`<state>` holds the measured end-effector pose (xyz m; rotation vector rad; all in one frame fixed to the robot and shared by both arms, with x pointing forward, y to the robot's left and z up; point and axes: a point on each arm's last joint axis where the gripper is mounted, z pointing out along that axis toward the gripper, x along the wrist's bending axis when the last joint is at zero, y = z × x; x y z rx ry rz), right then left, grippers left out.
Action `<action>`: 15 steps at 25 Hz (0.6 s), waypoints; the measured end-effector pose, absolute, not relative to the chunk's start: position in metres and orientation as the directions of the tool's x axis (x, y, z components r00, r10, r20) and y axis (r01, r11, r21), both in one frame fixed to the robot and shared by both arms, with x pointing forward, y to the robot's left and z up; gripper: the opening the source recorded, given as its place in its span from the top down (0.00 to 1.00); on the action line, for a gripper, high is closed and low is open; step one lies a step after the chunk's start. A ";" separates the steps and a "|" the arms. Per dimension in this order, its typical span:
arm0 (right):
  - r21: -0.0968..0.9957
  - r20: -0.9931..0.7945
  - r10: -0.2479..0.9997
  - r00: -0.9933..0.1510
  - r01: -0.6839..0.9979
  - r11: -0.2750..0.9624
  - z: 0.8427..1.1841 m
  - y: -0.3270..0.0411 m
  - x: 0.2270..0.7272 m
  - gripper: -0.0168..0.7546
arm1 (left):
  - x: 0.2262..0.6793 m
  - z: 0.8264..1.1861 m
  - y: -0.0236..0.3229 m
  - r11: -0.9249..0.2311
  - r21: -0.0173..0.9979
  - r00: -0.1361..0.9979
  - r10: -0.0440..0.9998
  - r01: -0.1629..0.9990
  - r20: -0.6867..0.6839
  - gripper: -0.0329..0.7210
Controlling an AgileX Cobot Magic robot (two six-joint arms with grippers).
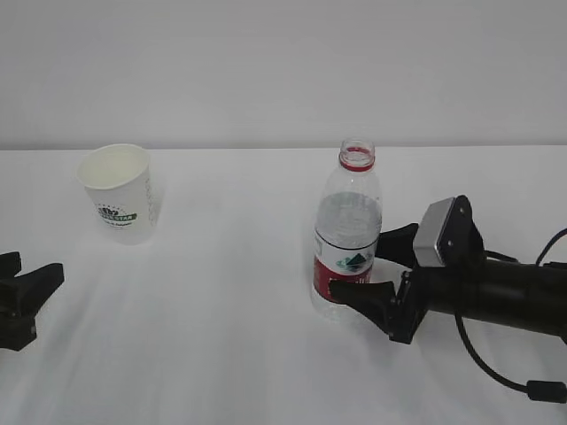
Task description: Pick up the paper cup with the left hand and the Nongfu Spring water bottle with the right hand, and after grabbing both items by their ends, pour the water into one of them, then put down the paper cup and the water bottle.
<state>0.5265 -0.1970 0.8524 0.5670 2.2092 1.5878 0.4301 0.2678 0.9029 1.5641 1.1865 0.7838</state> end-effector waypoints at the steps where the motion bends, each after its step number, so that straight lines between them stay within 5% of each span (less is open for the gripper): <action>1: 0.952 -0.059 0.516 -0.854 0.107 0.285 0.853 -0.197 0.528 0.15 | 0.430 0.903 0.268 -0.039 0.949 0.314 0.947 0.313 -0.064 0.38; 15: 0.965 -0.098 0.471 -0.876 0.032 0.259 0.864 -0.165 0.543 0.17 | 0.430 0.903 0.268 -0.039 0.949 0.314 0.947 0.313 -0.064 0.38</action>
